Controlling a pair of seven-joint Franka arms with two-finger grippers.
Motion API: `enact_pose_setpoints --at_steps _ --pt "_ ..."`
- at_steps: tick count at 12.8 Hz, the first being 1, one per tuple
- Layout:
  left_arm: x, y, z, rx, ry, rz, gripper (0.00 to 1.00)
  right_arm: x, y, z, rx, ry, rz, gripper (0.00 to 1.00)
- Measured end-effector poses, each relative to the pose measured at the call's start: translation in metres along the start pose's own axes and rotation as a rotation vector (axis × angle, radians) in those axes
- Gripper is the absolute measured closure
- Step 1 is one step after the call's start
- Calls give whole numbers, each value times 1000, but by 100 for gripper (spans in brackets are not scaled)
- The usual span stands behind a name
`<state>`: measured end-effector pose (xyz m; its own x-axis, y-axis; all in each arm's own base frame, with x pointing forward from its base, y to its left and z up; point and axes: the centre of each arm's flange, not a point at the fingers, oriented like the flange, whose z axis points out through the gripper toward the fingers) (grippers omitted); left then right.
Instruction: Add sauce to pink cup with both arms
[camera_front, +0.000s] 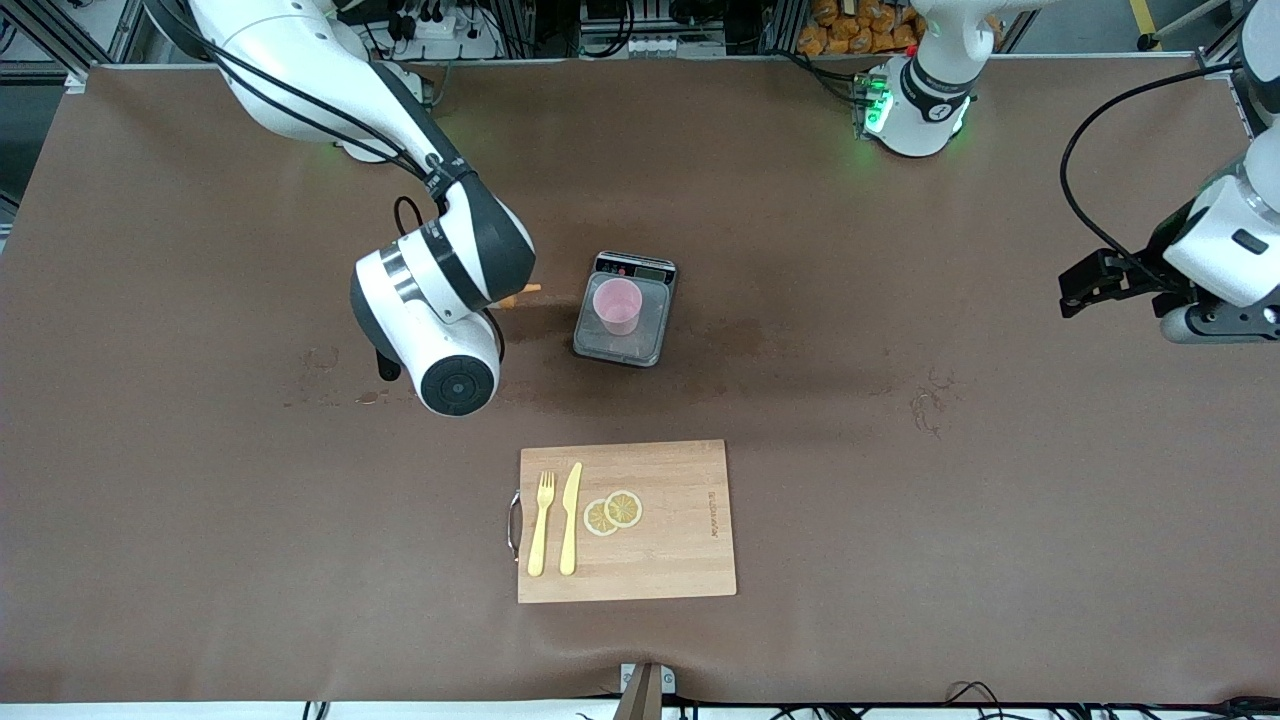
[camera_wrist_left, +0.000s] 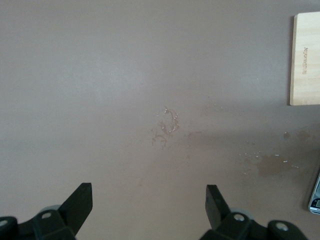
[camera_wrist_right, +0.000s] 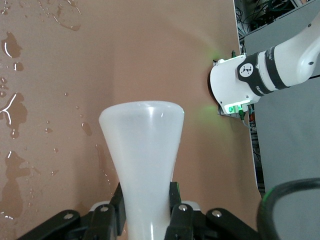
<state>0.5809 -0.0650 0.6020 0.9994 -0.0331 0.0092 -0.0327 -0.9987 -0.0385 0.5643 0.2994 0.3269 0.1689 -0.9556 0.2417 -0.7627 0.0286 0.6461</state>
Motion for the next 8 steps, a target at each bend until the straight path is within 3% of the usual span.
enact_pose_setpoints --at_steps 8 --pt "-8 7 6 7 -17 11 0 7 -4 2 0 20 50 63"
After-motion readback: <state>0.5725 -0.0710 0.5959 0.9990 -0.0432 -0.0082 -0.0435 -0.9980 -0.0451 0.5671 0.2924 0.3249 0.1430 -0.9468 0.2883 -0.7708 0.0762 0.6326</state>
